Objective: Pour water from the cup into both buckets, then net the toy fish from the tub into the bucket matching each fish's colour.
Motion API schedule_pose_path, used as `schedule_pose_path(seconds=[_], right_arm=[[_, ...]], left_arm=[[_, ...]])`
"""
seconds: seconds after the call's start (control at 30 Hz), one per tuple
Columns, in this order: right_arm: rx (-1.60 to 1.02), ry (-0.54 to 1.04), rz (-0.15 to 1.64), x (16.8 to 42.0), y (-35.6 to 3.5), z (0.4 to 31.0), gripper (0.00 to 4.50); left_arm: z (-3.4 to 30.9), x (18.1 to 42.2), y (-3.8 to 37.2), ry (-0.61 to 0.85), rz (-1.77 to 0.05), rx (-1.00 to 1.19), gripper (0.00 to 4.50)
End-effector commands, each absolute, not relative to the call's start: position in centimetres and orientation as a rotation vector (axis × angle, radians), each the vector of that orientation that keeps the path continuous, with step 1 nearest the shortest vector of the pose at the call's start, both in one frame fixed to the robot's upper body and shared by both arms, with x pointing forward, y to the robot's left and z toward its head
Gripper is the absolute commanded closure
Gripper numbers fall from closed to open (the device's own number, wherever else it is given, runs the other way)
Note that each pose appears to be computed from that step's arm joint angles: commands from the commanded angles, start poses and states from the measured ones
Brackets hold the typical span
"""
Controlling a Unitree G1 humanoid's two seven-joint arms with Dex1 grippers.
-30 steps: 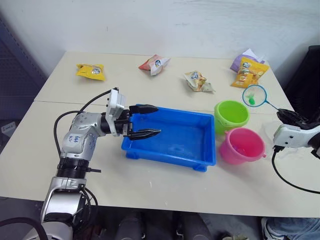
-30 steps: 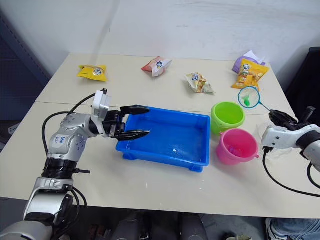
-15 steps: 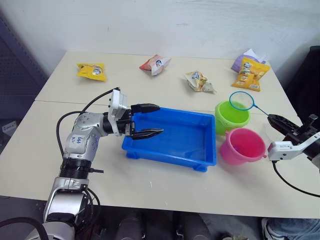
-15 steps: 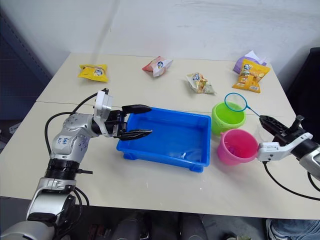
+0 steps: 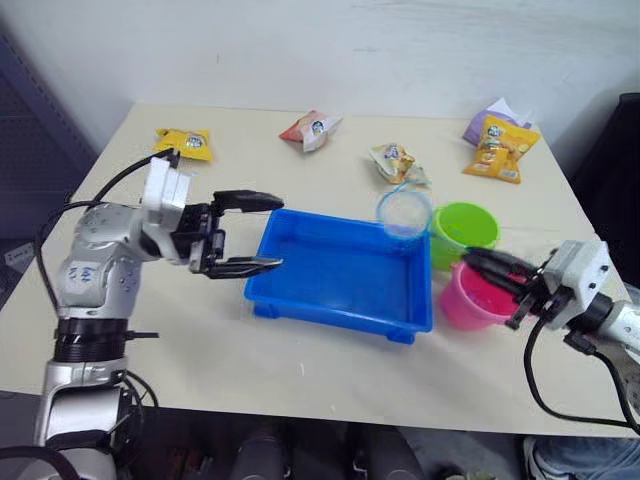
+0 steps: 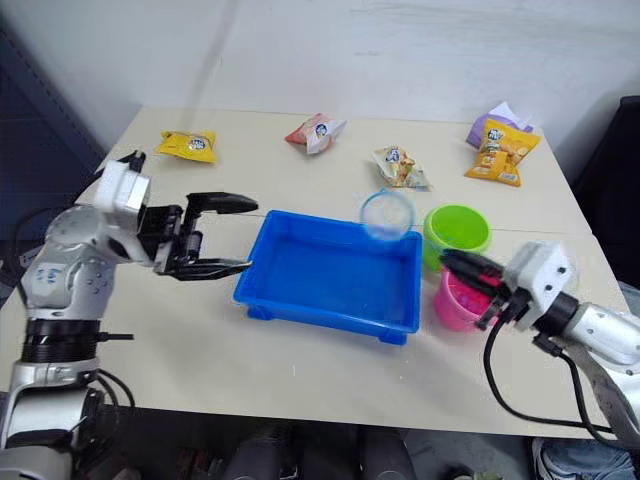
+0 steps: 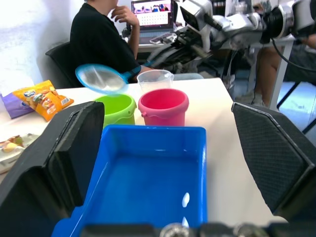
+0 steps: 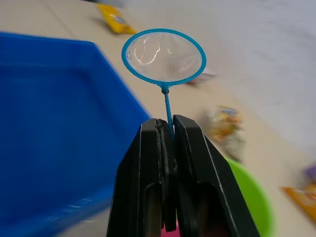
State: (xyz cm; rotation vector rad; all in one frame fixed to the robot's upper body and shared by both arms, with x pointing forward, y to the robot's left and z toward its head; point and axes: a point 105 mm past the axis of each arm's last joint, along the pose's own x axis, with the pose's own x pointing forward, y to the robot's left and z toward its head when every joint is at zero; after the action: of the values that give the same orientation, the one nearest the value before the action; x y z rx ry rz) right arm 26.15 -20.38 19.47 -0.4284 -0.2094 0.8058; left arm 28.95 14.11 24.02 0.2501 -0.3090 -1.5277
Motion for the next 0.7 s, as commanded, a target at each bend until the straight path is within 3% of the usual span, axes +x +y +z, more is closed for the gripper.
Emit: schedule_pose_path(seconds=[0.03, 0.2, 0.37, 0.7], right_arm=[[-0.293, -0.124, 1.052, 23.5, -15.7, 19.0, 4.5], [-0.236, -0.023, 1.326, 19.3, -10.9, 15.8, 4.5], [-0.358, 0.038, 1.419, 18.0, -9.4, 11.7, 4.5], [-0.393, 0.066, 1.358, 21.2, -6.1, 3.7, 4.5]], left_arm=[[21.1, 26.7, 16.7, -0.168, -1.573, 0.328, 0.07], [17.9, 23.9, 19.0, -0.018, -1.58, 0.343, 0.07], [16.3, 21.4, 18.9, 0.091, -1.624, 0.308, 0.07], [15.7, 19.7, 18.7, 0.207, -1.621, 0.291, 0.07]])
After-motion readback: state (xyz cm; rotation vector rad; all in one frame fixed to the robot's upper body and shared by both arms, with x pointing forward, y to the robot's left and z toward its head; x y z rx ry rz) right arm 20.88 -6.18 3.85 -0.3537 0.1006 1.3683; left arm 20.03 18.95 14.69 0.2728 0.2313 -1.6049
